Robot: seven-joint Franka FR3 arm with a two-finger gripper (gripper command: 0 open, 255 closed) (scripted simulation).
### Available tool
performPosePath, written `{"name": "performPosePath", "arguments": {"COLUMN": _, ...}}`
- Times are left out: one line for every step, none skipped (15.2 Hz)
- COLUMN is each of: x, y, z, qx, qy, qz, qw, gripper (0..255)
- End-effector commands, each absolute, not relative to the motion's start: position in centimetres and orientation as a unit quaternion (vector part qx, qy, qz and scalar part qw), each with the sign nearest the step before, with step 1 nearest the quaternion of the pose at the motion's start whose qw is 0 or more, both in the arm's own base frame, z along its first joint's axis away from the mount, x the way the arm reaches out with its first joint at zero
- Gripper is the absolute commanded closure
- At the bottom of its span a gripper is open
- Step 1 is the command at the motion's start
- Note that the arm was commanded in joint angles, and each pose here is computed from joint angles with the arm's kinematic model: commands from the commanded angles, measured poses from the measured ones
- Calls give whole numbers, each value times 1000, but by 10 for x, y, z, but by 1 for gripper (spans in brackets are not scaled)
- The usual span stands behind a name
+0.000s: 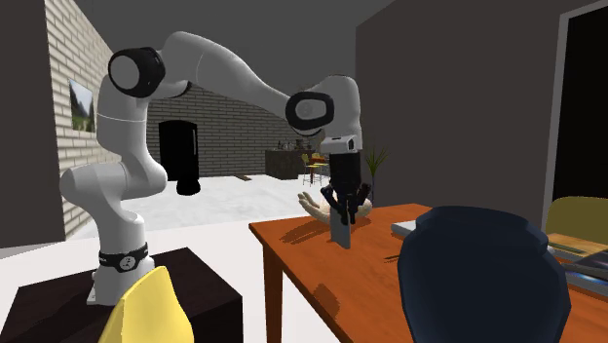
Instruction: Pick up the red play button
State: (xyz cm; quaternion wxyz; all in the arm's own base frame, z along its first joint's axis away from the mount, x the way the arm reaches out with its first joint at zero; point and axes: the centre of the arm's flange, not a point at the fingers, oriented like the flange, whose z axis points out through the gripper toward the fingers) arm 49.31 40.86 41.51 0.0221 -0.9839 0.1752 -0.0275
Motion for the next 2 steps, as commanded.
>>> {"name": "performPosePath", "arguments": {"x": 492, "y": 408, "z": 421, "qx": -984, "qy": 175, "qz": -27, "qw": 22, "gripper": 255}}
{"name": "performPosePath", "arguments": {"x": 492, "y": 408, "z": 421, "qx": -984, "qy": 175, "qz": -27, "qw": 22, "gripper": 255}}
